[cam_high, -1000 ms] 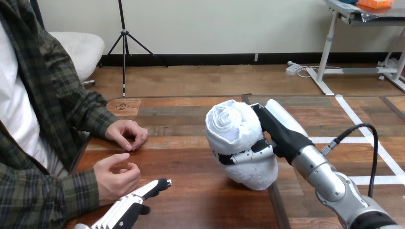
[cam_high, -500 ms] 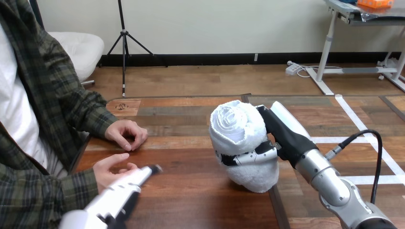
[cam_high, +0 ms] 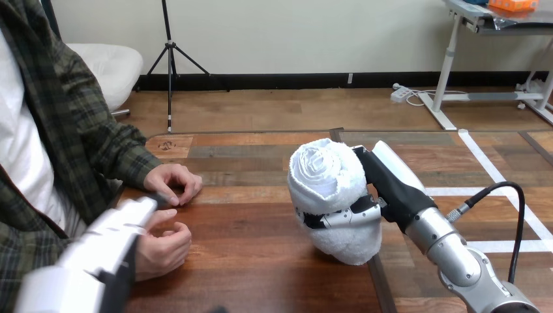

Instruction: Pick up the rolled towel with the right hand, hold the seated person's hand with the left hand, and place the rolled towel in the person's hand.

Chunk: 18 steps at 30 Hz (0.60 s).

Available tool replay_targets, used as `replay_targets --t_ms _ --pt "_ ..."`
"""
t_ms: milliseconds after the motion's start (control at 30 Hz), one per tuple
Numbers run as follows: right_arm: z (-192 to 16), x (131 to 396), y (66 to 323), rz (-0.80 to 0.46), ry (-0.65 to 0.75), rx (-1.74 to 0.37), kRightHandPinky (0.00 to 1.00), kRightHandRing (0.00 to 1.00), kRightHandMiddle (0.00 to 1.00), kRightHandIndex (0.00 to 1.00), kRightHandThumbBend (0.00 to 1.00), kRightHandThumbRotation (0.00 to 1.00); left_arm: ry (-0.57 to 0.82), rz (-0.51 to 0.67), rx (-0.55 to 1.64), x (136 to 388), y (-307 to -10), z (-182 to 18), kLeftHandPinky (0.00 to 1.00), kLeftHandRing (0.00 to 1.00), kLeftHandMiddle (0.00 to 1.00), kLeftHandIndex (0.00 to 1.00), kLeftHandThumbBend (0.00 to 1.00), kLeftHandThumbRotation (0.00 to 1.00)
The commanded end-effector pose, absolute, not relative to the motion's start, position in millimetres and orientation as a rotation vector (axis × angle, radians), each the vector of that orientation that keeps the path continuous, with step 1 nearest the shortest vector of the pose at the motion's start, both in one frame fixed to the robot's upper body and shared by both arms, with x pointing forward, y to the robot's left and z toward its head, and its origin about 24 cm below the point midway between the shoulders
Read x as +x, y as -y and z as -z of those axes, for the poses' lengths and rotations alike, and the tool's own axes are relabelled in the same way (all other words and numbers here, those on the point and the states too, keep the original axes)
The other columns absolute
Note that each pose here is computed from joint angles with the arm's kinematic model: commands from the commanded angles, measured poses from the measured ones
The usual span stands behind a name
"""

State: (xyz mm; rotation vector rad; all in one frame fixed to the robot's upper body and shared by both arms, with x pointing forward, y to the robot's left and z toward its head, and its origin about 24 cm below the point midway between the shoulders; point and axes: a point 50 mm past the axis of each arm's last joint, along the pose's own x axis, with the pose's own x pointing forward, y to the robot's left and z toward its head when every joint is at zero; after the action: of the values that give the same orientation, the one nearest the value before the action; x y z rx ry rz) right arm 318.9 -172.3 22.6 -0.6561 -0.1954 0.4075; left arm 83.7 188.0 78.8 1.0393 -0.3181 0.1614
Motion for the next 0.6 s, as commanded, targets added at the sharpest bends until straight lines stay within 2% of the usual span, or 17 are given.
replay_targets --t_ms 0,567 --pt "-50 329 169 -0.365 0.334 -0.636 0.09 0.14 0.19 0.21 0.72 0.0 0.41 -0.244 1.128 91 -200 -103 0.78 0.88 0.89 0.89 1.0 0.48" --pt "-52 329 173 -0.359 0.349 -0.639 0.09 0.14 0.19 0.22 0.72 0.0 0.378 -0.305 1.334 99 -226 -128 0.81 0.88 0.88 0.86 1.0 0.41"
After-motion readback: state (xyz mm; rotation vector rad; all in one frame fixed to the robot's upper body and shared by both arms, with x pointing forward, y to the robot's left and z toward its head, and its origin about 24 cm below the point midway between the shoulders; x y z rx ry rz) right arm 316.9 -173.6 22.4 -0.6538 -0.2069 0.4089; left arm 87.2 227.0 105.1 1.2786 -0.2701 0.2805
